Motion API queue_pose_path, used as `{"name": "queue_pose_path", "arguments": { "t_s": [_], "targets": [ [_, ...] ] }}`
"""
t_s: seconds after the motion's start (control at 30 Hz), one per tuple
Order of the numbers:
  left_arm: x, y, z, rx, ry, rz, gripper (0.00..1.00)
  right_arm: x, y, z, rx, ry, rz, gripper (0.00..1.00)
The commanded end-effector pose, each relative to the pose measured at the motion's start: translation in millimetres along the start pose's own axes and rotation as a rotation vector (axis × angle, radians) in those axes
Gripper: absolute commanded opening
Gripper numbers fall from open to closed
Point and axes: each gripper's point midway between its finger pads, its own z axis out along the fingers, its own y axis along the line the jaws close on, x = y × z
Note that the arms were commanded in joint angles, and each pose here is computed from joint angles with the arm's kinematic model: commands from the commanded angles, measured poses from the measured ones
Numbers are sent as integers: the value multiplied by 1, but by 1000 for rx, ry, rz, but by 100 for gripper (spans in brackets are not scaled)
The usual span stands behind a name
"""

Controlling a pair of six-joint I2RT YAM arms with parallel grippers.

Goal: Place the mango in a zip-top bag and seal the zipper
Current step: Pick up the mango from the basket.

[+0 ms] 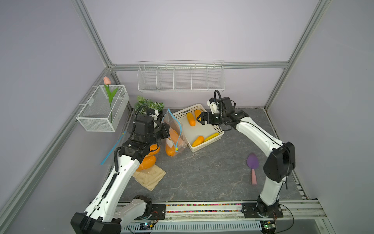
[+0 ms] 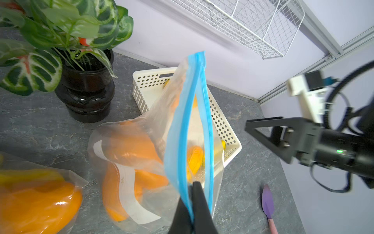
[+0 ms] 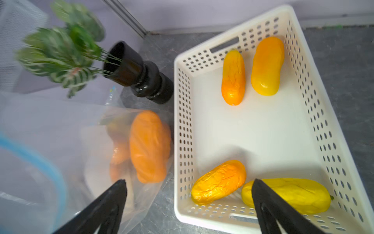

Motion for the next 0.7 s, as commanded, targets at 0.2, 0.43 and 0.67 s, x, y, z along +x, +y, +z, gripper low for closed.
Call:
{"name": "queue_pose_path", "arguments": {
  "t_s": [0.2,0.43,0.67],
  "targets": [
    [-8,6,-1,-28,-52,-15,0,83,-32,47,206,309,12,94],
    [-4,12,6,-43,-41,-14,0,108,-32,71,207,383,42,89],
    [-3,14,7,-50,-33,-5,0,112,-33,95,201,402,81,84]
  ]
}}
